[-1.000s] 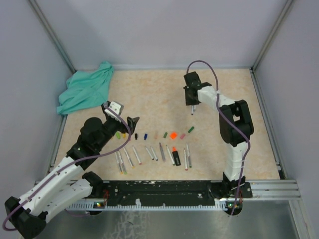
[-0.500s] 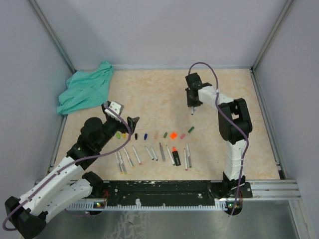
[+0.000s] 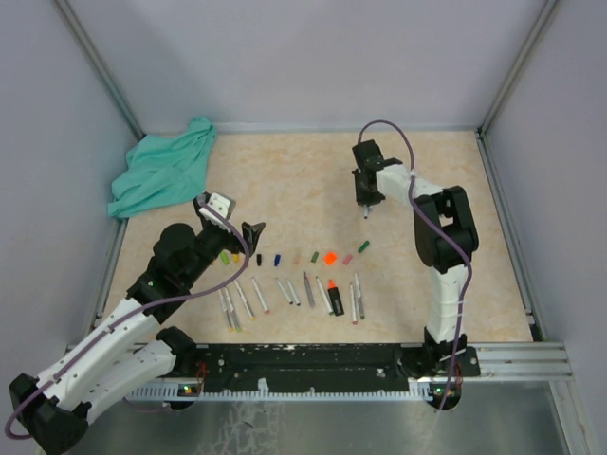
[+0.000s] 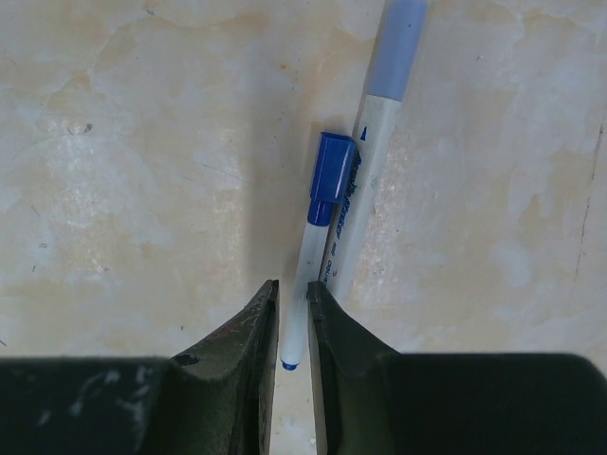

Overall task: Open the pen caps
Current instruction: Pick up the pen from the center of the board.

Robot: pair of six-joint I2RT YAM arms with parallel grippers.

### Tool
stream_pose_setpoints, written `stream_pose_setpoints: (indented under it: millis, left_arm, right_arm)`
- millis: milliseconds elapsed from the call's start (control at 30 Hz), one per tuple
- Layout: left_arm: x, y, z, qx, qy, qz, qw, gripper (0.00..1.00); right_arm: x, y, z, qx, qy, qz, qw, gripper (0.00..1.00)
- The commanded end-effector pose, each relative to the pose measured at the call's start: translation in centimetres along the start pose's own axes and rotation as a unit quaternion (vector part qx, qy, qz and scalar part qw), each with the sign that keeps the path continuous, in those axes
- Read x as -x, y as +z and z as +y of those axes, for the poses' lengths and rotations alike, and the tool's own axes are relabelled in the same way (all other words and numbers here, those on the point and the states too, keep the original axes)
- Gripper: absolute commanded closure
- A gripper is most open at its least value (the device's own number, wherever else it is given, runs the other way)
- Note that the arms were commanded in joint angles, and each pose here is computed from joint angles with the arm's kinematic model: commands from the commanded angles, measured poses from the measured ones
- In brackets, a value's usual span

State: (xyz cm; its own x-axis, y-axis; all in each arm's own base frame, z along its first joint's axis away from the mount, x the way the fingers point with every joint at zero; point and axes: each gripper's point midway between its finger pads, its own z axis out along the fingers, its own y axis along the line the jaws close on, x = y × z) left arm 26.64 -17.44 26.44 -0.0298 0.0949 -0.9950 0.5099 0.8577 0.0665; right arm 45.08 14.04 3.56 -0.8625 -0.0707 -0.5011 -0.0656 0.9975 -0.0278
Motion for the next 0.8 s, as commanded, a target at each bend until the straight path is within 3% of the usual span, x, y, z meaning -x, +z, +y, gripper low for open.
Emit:
stream_pose_setpoints:
  millis: [0,767]
  left_arm:
    - [0.4,0.1,-0.2,-0.004,0.005,-0.012,1.000,0.06]
    - [0.3,0.1,-0.3,-0.006,0.006,-0.011,1.000,0.06]
  right_arm:
    - [0.3,0.6,-0.4,-0.003,-0.004,0.003,1.000,0.81]
    - [-0.8,0.8,-1.0,-0.021,-0.006,0.021,1.000,0.79]
